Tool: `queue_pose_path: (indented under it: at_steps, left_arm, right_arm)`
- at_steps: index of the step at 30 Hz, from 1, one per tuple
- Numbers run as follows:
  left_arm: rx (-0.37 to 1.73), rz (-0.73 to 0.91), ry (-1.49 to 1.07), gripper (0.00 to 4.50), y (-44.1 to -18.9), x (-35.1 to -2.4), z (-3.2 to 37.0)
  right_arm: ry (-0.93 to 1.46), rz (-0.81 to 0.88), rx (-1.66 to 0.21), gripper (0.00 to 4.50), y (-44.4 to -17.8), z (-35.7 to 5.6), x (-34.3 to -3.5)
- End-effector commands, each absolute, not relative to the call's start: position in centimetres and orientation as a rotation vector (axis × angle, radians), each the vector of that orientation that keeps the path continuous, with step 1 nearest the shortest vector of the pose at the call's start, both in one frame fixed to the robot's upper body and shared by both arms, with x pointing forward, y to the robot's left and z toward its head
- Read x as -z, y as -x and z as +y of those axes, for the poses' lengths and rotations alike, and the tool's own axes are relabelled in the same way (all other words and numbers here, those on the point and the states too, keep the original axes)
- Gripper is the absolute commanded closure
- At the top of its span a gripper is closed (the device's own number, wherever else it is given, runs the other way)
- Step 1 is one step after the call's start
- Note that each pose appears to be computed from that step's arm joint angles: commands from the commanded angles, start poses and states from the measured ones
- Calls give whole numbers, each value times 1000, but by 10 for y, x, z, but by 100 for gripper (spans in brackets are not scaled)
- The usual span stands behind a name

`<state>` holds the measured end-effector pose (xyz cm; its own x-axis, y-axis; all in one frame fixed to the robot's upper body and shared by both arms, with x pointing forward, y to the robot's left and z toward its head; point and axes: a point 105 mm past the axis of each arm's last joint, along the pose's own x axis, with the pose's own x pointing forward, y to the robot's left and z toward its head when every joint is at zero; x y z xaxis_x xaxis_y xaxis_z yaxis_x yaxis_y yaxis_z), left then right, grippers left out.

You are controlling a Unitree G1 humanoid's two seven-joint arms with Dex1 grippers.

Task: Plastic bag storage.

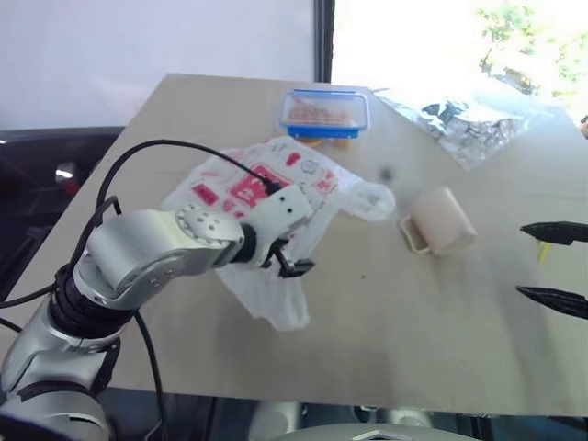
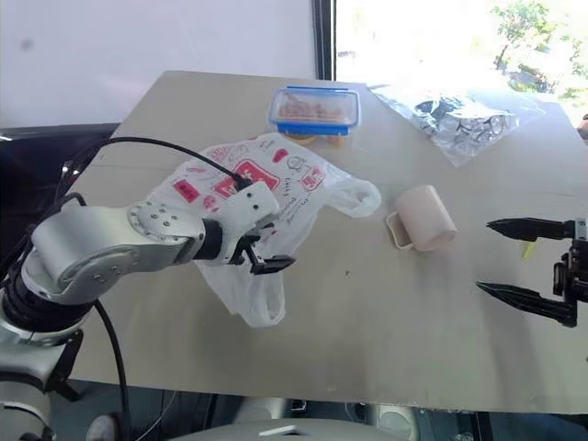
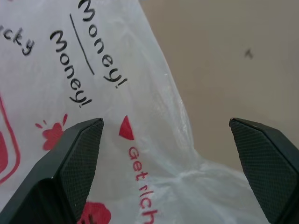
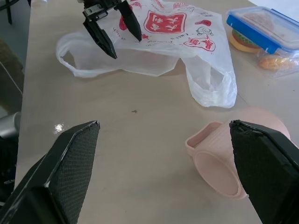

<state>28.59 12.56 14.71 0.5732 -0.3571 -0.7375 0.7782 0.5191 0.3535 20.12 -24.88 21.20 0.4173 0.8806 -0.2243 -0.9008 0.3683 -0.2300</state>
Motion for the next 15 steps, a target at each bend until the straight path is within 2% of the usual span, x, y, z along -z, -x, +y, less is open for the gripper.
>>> queue_pose_path:
  at_steps: [1, 4, 7, 11, 12, 15]
  left_arm:
    - [720, 598, -892, 1, -297, -144, 120]
    - [719, 557, -942, 83, -305, -148, 113]
    - [702, 471, -930, 228, -313, -156, 110]
    - [666, 364, -761, 427, -324, -178, 113]
    - [640, 354, -706, 445, -328, -184, 119]
    - [613, 295, -519, 445, -341, -213, 134]
  right_arm:
    - [369, 49, -1170, 0, -199, -242, -213]
    - [369, 40, -1169, 0, -199, -240, -213]
    - [367, 29, -1166, 0, -199, -238, -214]
    - [354, 17, -1176, 0, -199, -229, -213]
    - [345, 11, -1180, 0, -199, -225, -213]
    - [330, 9, -1176, 0, -204, -209, -207]
